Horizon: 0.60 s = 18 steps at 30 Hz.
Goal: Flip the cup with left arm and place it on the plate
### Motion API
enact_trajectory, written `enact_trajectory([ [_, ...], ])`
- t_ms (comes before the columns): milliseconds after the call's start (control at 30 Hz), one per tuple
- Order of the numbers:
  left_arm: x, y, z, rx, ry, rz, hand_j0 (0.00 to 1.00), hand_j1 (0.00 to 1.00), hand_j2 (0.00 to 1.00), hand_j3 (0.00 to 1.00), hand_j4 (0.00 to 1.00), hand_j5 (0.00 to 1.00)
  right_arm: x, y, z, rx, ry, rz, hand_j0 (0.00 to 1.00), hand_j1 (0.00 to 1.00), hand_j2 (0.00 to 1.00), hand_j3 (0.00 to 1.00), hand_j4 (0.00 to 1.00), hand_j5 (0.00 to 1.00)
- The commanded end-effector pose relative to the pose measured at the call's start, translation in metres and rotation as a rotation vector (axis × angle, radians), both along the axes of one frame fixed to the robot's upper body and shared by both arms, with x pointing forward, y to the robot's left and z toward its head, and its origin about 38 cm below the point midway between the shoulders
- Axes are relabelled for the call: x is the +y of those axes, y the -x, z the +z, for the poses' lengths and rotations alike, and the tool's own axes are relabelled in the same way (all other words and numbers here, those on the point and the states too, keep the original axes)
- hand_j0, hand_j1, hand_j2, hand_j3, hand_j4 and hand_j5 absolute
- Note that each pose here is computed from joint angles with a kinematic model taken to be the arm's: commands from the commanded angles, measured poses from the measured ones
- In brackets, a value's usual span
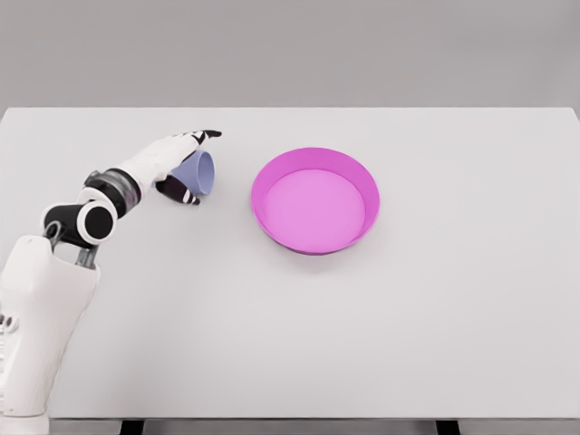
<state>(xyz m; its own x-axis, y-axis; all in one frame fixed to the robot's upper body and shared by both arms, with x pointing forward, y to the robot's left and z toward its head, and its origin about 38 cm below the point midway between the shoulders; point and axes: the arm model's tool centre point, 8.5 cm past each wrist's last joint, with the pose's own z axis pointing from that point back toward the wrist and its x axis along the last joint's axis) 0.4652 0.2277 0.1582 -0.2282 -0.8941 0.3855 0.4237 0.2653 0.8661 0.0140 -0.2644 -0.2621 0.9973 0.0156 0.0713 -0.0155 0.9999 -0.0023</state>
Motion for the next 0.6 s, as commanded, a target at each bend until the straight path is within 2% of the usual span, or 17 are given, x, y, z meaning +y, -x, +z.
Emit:
enact_trajectory([
  [0,0.0023,-0.0017,-0.0116,0.032,-0.001,0.010,1.00,1.00,1.00,1.00,1.00,1.00,0.0000,0.0000,0.0000,0.000,0.000,0.000,1.00,1.00,1.00,1.00,1.00,1.00],
  [367,0.0042,-0.0054,-0.0112,0.035,-0.007,0.018,1.00,1.00,1.00,1.00,1.00,1.00,0.0000,0.0000,0.0000,0.000,0.000,0.000,1.00,1.00,1.00,1.00,1.00,1.00],
  [567,0.0069,-0.0079,-0.0120,0.041,-0.016,0.022,0.97,0.97,0.97,0.97,0.97,0.97,0.0000,-0.0001,0.0000,-0.001,0.000,0.000,1.00,1.00,1.00,1.00,1.00,1.00],
])
